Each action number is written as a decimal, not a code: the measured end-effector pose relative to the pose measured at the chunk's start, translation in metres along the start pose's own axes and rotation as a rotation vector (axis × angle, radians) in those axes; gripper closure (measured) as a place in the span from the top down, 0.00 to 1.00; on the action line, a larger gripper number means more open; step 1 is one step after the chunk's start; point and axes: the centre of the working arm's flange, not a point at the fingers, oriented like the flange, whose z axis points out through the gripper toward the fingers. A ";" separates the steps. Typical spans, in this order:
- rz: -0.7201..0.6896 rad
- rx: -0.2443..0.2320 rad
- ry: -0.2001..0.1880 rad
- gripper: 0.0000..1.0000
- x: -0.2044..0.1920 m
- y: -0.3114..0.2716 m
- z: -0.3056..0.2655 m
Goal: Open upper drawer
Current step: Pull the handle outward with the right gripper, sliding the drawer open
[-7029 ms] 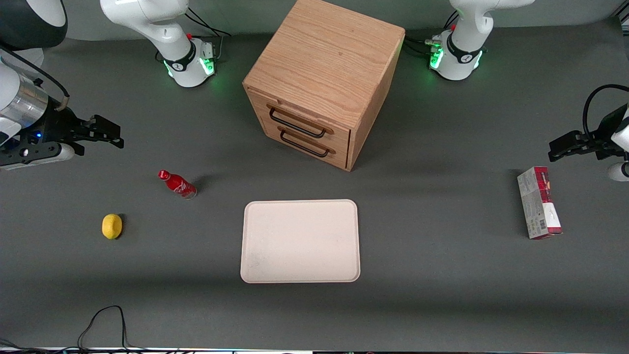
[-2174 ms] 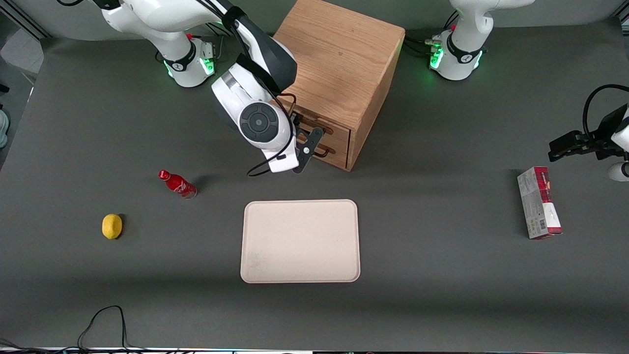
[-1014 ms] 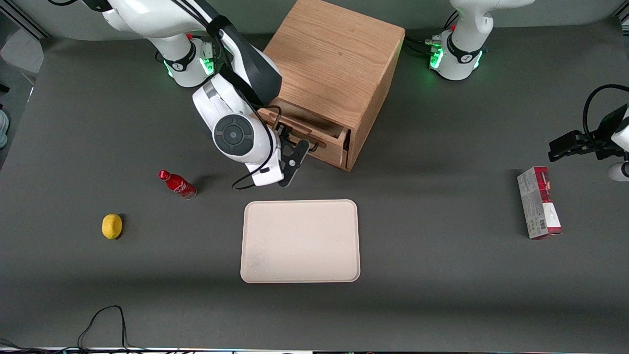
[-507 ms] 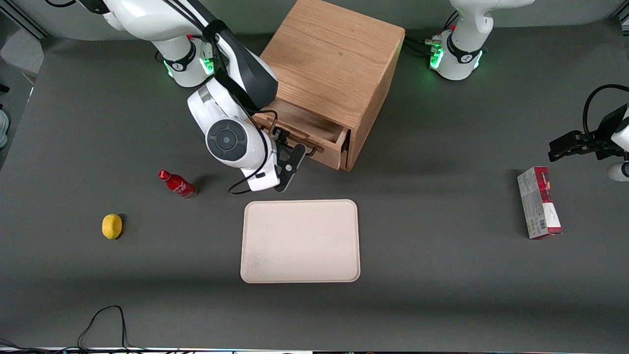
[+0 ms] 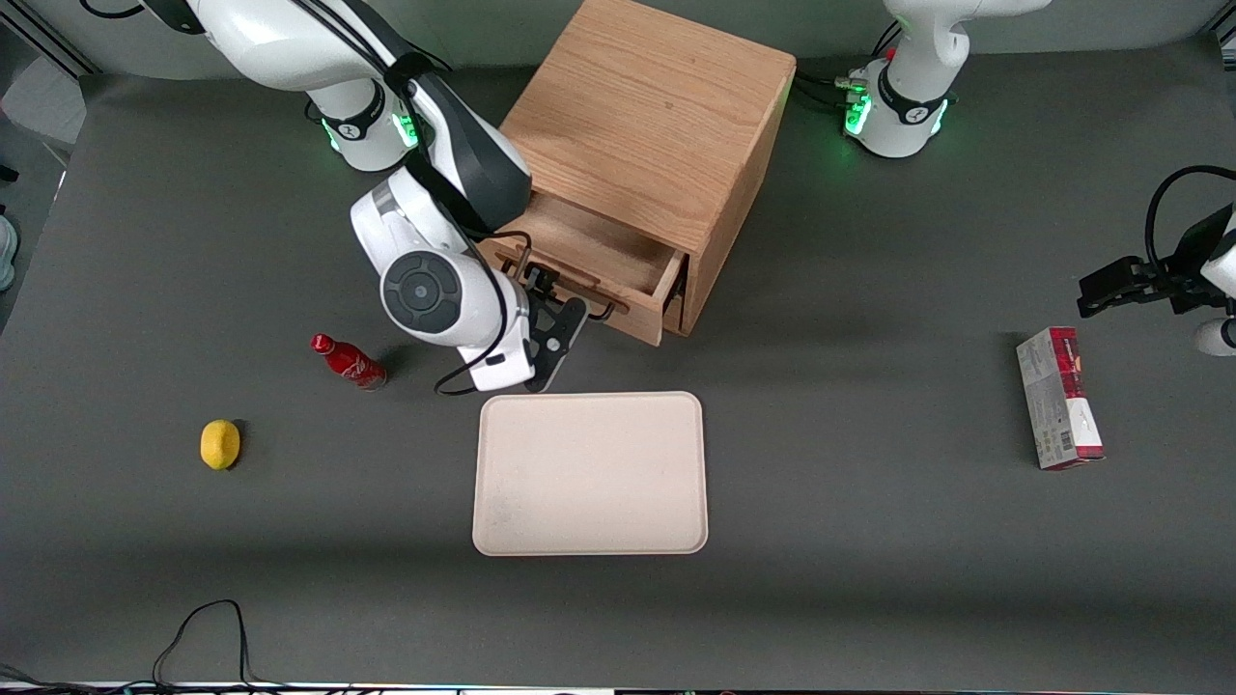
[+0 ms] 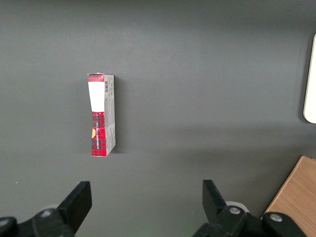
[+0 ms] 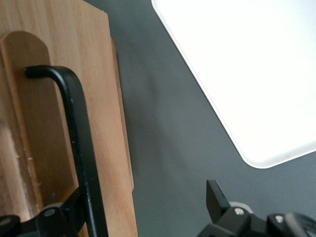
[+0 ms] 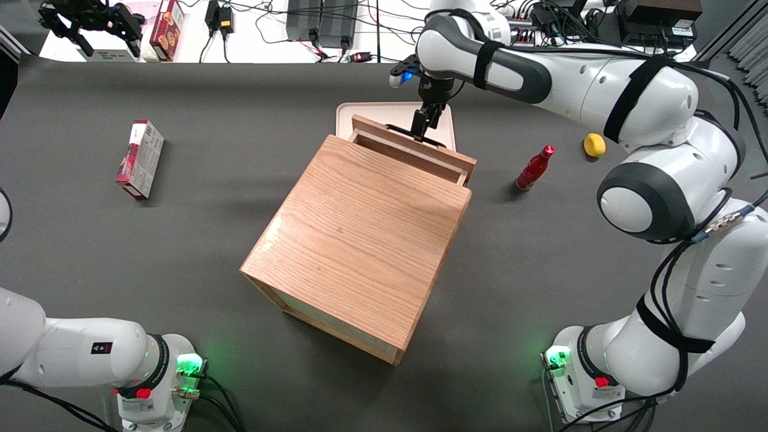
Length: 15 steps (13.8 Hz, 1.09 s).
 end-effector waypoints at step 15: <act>0.013 -0.004 0.057 1.00 0.008 0.052 -0.009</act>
